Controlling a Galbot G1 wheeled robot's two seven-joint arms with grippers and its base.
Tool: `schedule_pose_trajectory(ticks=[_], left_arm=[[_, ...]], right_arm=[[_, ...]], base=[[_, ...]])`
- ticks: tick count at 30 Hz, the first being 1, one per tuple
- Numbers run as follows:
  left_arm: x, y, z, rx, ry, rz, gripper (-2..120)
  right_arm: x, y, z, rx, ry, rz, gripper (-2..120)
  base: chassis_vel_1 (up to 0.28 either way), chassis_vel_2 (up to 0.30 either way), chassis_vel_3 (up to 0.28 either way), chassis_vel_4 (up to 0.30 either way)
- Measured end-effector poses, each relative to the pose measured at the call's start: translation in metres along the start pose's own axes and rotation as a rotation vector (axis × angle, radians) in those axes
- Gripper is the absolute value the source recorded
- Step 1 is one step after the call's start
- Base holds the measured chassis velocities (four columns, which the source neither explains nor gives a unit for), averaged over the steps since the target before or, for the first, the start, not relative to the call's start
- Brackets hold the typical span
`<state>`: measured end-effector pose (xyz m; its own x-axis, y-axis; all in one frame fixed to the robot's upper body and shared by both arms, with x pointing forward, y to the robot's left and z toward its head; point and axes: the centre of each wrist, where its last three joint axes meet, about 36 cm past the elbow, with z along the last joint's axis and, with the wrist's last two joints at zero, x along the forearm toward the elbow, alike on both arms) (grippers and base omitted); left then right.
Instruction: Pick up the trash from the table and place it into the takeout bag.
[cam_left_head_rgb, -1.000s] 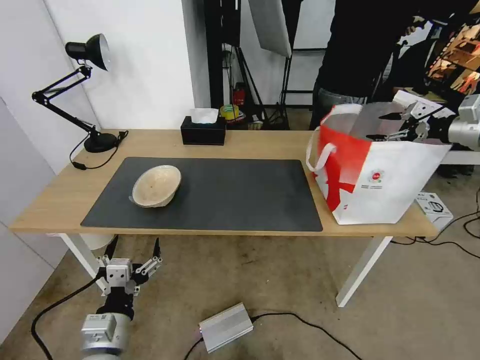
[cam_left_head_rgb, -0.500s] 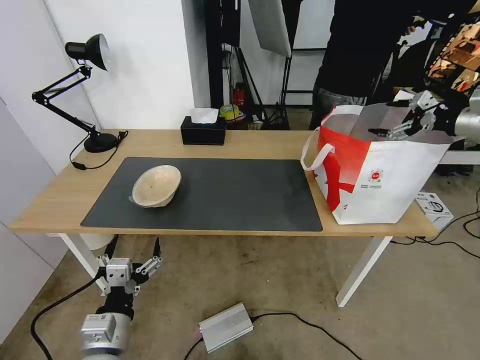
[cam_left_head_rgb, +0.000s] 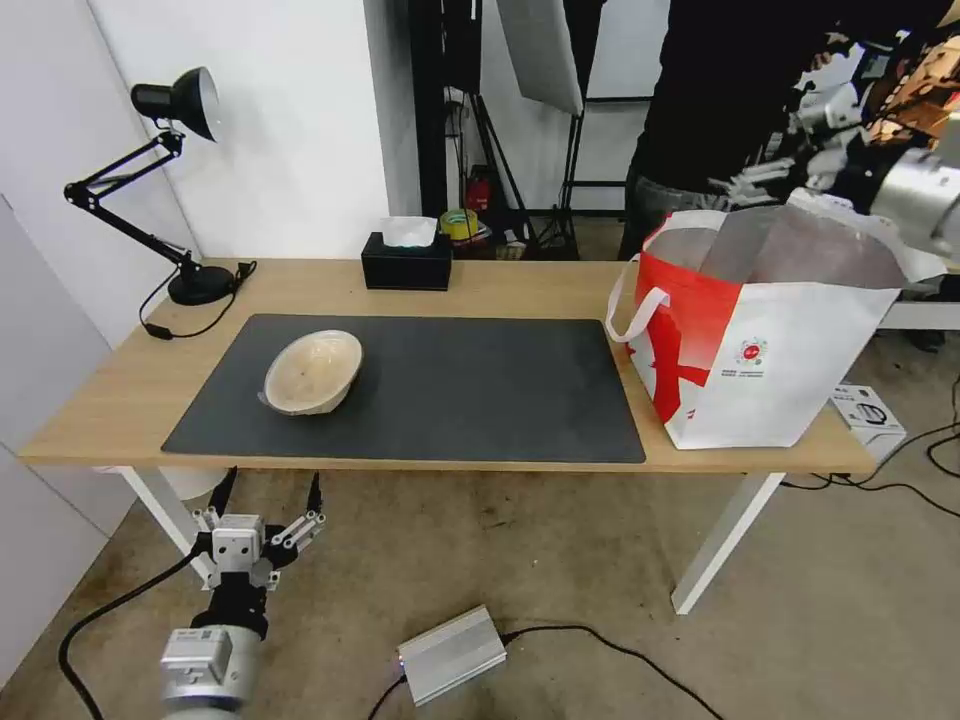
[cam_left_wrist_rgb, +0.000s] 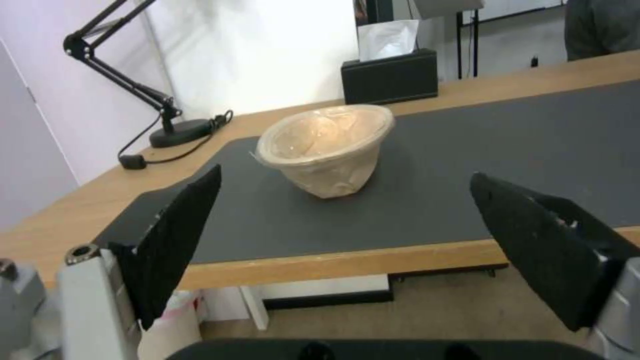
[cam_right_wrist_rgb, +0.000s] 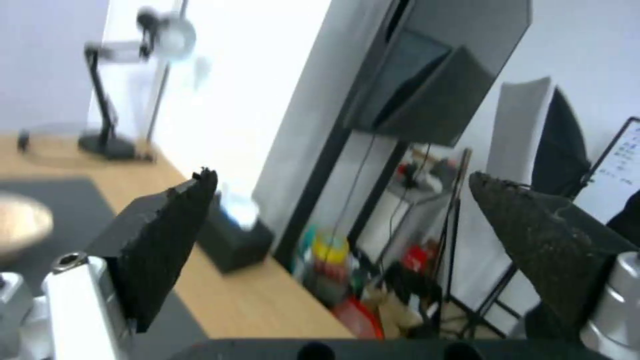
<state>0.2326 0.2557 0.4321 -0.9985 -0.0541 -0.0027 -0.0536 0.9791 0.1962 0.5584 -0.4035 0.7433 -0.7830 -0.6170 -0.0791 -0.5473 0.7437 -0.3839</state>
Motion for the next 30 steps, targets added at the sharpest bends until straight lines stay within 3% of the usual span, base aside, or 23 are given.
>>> schedule_pose_trajectory(ticks=[1, 4, 6, 10, 19, 27, 30], left_arm=[[0.0, 0.0, 0.0, 0.0, 0.0, 0.0, 100], [0.001, 0.0, 0.0, -0.001, 0.002, -0.003, 100], [0.001, 0.0, 0.0, -0.001, 0.002, -0.004, 100], [0.002, 0.0, 0.0, 0.001, 0.003, -0.009, 100], [0.003, -0.001, 0.003, 0.005, 0.008, -0.018, 100], [0.003, -0.002, 0.009, -0.002, 0.008, -0.027, 100], [0.003, -0.003, 0.009, 0.0, 0.008, -0.032, 100]], right_arm=[[0.0, 0.0, 0.0, 0.0, 0.0, 0.0, 97], [-0.008, 0.043, -0.013, -0.041, -0.05, 0.045, 97], [-0.008, 0.052, -0.016, -0.044, -0.058, 0.054, 97], [-0.005, 0.093, -0.026, -0.07, -0.094, 0.143, 98], [0.023, 0.11, -0.033, -0.031, -0.103, 0.326, 100], [0.042, 0.131, 0.0, 0.008, -0.081, 0.493, 100], [0.05, 0.15, 0.02, 0.001, -0.069, 0.522, 100]], base=[[0.0, 0.0, 0.0, 0.0], [0.0, 0.0, 0.0, 0.0], [0.0, 0.0, 0.0, 0.0], [0.0, 0.0, 0.0, 0.0], [0.0, 0.0, 0.0, 0.0], [0.0, 0.0, 0.0, 0.0], [0.0, 0.0, 0.0, 0.0]])
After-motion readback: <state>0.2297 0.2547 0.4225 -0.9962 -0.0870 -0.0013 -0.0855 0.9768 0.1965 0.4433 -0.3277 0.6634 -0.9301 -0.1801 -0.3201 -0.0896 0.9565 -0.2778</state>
